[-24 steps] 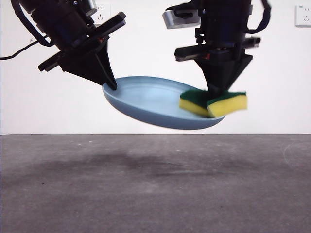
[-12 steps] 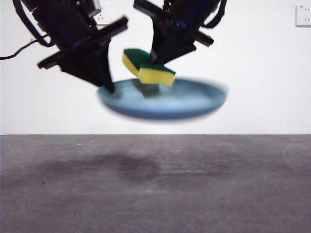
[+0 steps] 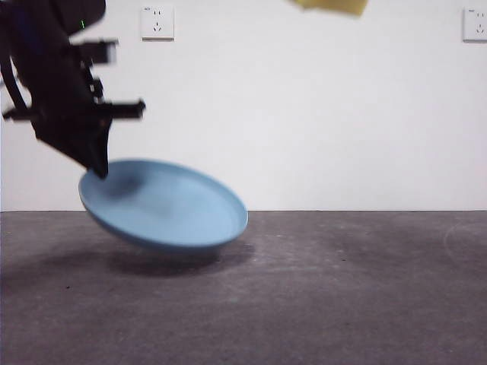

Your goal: Pick up the plate,pick up the cloth,clean the plate with the cloth

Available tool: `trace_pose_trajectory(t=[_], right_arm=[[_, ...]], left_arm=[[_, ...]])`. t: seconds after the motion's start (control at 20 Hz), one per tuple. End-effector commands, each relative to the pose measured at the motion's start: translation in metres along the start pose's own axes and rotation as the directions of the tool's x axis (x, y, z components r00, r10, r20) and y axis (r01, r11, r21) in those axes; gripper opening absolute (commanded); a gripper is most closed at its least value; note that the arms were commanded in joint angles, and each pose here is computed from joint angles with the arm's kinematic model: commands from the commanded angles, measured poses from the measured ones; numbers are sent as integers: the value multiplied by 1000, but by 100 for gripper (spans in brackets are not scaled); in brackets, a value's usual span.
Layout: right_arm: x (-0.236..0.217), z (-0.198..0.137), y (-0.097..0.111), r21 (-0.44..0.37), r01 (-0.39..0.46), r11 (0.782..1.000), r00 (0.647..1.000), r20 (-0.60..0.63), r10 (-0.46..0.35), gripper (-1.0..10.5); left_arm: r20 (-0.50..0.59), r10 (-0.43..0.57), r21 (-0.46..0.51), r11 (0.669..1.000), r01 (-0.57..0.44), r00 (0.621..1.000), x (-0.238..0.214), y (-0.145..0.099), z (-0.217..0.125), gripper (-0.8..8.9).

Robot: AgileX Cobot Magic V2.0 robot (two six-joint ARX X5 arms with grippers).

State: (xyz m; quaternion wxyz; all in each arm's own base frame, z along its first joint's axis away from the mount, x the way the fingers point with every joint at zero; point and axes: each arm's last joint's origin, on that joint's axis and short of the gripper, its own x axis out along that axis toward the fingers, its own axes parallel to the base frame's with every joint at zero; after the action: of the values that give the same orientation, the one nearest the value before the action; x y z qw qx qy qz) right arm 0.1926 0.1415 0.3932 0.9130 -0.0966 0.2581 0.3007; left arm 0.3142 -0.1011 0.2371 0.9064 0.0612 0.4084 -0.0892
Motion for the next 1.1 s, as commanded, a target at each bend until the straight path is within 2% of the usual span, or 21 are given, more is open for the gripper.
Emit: trace_pose_trajectory(t=[0.05, 0.25, 0.3, 0.4, 0.45, 0.6, 0.7, 0.9, 1.05, 1.1], right_arm=[[-20, -2, 0, 7, 6, 1000, 999, 36, -6, -17], [-44, -6, -1, 8, 13, 1000, 998, 63, -13, -17], [-47, -7, -1, 9, 38, 999, 998, 59, -38, -17], [-46, -8, -3, 11, 88, 996, 995, 41, -88, -16], [-45, -9, -3, 11, 96, 995, 995, 33, -96, -17], [-31, -8, -6, 15, 120, 993, 993, 0, -120, -17], [-12, -6, -11, 22, 136, 991, 990, -32, -135, -16], [53, -4, -26, 82, 170, 982, 983, -83, -163, -16], [118, -20, -37, 113, 192, 975, 966, -195, -168, -16], [137, -29, -39, 118, 178, 977, 958, -247, -145, -16]], left_arm=[[-39, 10, 27, 1000, -9, 999, 27, 1, -6, -9], [-84, 11, 29, 1000, -9, 996, 60, 0, -16, 14], [-95, 12, 29, 1000, -9, 995, 62, -1, -18, 106], [-82, 13, 28, 1000, -11, 997, 62, -1, -16, 399], [-70, 12, 27, 1000, -10, 997, 62, -1, -15, 479], [-56, 11, 22, 1000, -9, 998, 54, -1, -12, 478], [-8, -4, 3, 1000, 4, 1000, 33, -4, -4, 478], [185, -61, 28, 998, 56, 981, -41, -16, 15, 475], [306, -111, 56, 994, 98, 945, -108, -20, 13, 474], [330, -123, 62, 992, 109, 936, -126, -20, 10, 471]])
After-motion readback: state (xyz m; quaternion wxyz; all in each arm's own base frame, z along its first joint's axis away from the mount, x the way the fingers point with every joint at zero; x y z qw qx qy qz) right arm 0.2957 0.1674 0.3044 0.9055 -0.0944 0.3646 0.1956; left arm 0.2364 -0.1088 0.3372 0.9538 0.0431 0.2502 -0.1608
